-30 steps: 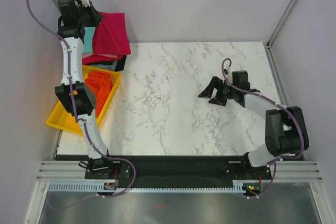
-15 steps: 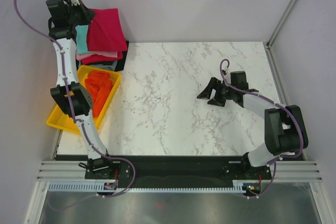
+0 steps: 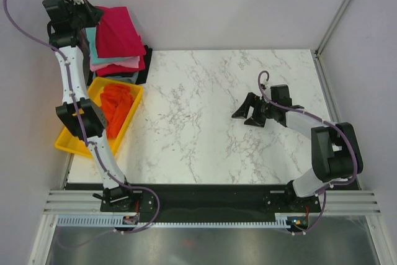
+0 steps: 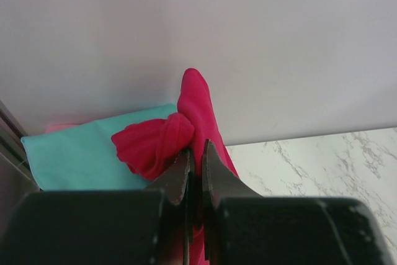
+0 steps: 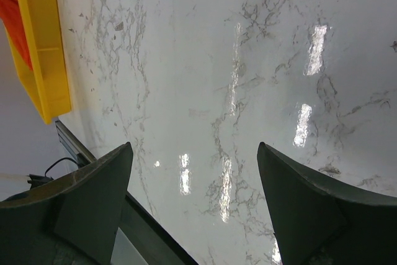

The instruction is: Fold and stack the t-shirts

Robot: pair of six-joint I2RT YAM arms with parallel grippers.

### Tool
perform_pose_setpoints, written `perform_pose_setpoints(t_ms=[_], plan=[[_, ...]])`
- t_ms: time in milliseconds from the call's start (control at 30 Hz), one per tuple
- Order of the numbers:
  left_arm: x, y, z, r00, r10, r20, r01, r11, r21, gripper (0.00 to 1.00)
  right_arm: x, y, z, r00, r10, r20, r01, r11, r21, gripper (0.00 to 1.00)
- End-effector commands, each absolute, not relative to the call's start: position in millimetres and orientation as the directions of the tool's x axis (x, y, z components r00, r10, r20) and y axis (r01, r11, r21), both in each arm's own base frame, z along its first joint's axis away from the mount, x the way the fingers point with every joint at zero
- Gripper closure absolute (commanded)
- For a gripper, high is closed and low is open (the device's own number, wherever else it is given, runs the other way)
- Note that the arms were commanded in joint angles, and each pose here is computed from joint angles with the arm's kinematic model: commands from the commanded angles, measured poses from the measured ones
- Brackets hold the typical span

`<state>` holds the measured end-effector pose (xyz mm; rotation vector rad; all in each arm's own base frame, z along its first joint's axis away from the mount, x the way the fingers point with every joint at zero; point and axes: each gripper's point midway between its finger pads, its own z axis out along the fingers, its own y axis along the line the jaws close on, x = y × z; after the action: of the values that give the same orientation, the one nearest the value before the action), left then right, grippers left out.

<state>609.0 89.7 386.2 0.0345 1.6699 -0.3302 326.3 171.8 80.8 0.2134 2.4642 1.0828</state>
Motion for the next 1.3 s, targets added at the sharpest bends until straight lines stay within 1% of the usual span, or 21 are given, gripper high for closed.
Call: perform_pose_setpoints(t_ms=[0, 233, 467, 667, 733, 767, 833, 867, 900, 933, 967, 1000, 1033, 1100, 1133, 1167, 1233, 1267], plan=[[614, 91, 420, -0.016, -0.160, -0.987, 0.263, 0.952, -0.158, 0.98, 330, 173, 76, -0.890, 0.295, -0.348, -0.053, 0.691, 0.721, 0.11], [638, 133, 394, 0.025, -0.212, -0.977, 0.240, 0.950, -0.200, 0.98, 328, 173, 66, -0.901, 0.285, -0.328, -0.038, 0.701, 0.712, 0.11], [668, 169, 368, 0.124, -0.191, -0.974, 0.170, 0.971, -0.169, 0.98, 329, 174, 58, -0.913, 0.273, -0.302, -0.024, 0.705, 0.709, 0.10], [688, 202, 339, 0.179, -0.164, -0.970, 0.032, 0.987, -0.160, 0.98, 332, 174, 50, -0.920, 0.270, -0.285, -0.008, 0.712, 0.703, 0.10], [693, 219, 330, 0.202, -0.142, -0.969, -0.039, 0.988, -0.153, 0.94, 334, 174, 46, -0.921, 0.269, -0.281, -0.004, 0.715, 0.699, 0.10], [694, 228, 324, 0.207, -0.135, -0.969, -0.086, 0.984, -0.156, 0.94, 334, 174, 44, -0.923, 0.269, -0.275, 0.000, 0.716, 0.698, 0.10], [696, 239, 313, 0.203, -0.126, -0.971, -0.128, 0.980, -0.153, 0.93, 336, 175, 43, -0.924, 0.269, -0.271, 0.003, 0.714, 0.700, 0.10], [695, 244, 309, 0.199, -0.127, -0.972, -0.146, 0.977, -0.158, 0.89, 337, 175, 43, -0.925, 0.271, -0.266, 0.008, 0.714, 0.700, 0.11], [696, 245, 305, 0.192, -0.130, -0.973, -0.149, 0.976, -0.160, 0.84, 338, 175, 42, -0.925, 0.270, -0.266, 0.008, 0.715, 0.699, 0.10], [695, 248, 299, 0.178, -0.136, -0.975, -0.156, 0.974, -0.164, 0.61, 339, 175, 43, -0.925, 0.271, -0.266, 0.008, 0.715, 0.699, 0.11], [695, 248, 293, 0.161, -0.142, -0.977, -0.162, 0.972, -0.168, 0.49, 339, 175, 42, -0.925, 0.271, -0.265, 0.009, 0.715, 0.699, 0.10], [694, 247, 292, 0.149, -0.139, -0.979, -0.161, 0.974, -0.162, 0.41, 339, 175, 42, -0.925, 0.270, -0.266, 0.008, 0.715, 0.699, 0.11], [692, 247, 289, 0.126, -0.150, -0.981, -0.164, 0.972, -0.170, 0.24, 338, 175, 41, -0.926, 0.270, -0.263, 0.010, 0.716, 0.698, 0.11], [683, 244, 308, 0.138, -0.166, -0.976, -0.171, 0.967, -0.189, 0.14, 337, 176, 42, -0.926, 0.267, -0.265, 0.006, 0.715, 0.699, 0.10], [679, 240, 318, 0.147, -0.169, -0.975, -0.168, 0.967, -0.193, 0.03, 335, 176, 42, -0.927, 0.267, -0.263, 0.008, 0.715, 0.699, 0.10], [670, 237, 329, 0.149, -0.175, -0.973, -0.176, 0.964, -0.200, 0.00, 336, 176, 43, -0.926, 0.266, -0.266, 0.004, 0.713, 0.701, 0.10], [659, 228, 343, 0.160, -0.188, -0.969, -0.171, 0.962, -0.215, 0.00, 336, 177, 47, -0.923, 0.263, -0.281, -0.009, 0.716, 0.698, 0.10], [654, 227, 327, 0.135, -0.203, -0.970, -0.194, 0.954, -0.227, 0.00, 336, 177, 48, -0.921, 0.263, -0.286, -0.011, 0.719, 0.695, 0.10]])
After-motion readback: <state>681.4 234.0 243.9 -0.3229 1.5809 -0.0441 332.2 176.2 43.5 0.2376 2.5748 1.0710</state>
